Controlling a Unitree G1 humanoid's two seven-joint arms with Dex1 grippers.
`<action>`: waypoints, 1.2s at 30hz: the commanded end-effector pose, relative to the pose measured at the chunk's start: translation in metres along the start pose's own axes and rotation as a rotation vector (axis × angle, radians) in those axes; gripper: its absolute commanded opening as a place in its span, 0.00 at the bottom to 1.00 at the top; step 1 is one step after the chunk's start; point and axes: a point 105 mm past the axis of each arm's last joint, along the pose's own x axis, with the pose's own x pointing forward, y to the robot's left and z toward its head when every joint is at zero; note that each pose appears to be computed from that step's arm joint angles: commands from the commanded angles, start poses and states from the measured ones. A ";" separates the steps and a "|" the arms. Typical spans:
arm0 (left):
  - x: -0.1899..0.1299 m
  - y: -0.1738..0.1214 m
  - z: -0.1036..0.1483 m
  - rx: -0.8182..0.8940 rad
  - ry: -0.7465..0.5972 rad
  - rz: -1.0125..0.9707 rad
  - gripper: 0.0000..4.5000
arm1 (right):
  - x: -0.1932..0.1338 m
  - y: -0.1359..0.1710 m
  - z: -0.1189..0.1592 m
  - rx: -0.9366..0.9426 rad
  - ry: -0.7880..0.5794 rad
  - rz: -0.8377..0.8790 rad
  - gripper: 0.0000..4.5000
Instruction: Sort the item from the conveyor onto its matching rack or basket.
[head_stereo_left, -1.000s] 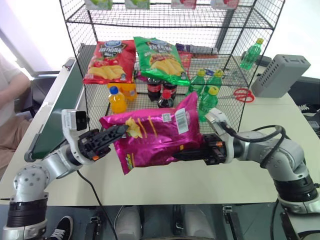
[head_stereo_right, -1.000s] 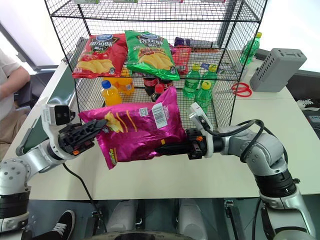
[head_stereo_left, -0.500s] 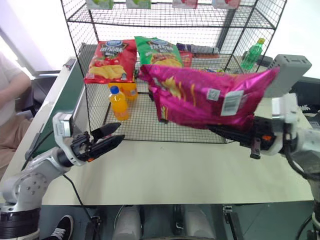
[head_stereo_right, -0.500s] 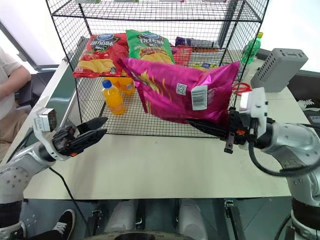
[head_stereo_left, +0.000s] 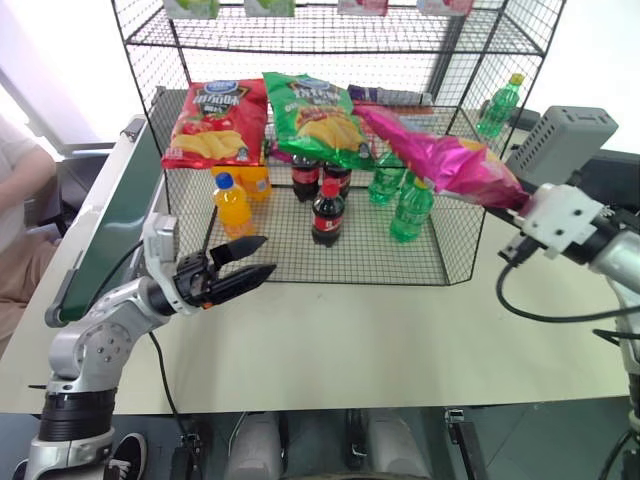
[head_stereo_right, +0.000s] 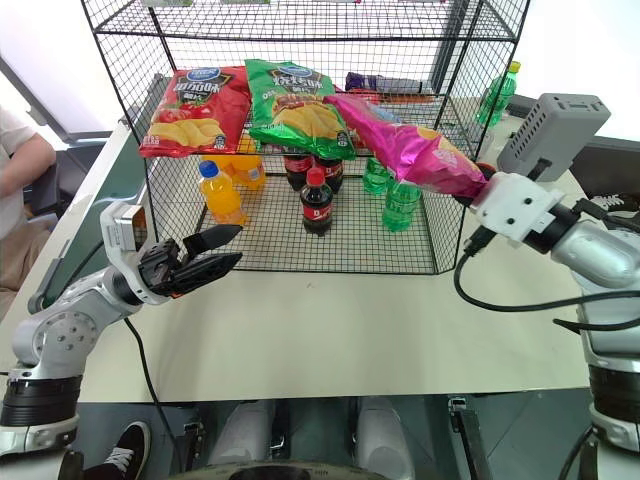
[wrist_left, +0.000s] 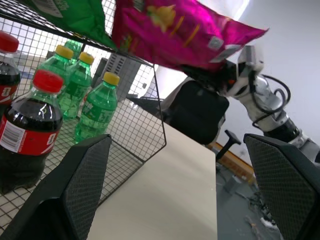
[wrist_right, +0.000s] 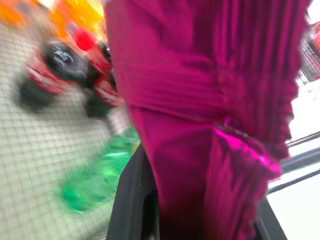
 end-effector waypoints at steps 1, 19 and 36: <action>0.004 -0.011 0.002 0.079 0.014 -0.025 1.00 | 0.006 -0.019 0.004 -0.173 -0.006 -0.120 0.08; 0.021 -0.023 0.020 0.258 -0.181 -0.041 1.00 | 0.034 -0.036 -0.024 -0.463 0.156 -0.234 0.08; 0.024 -0.024 0.013 0.262 -0.186 -0.035 1.00 | 0.074 -0.043 -0.039 -0.385 0.221 -0.253 0.08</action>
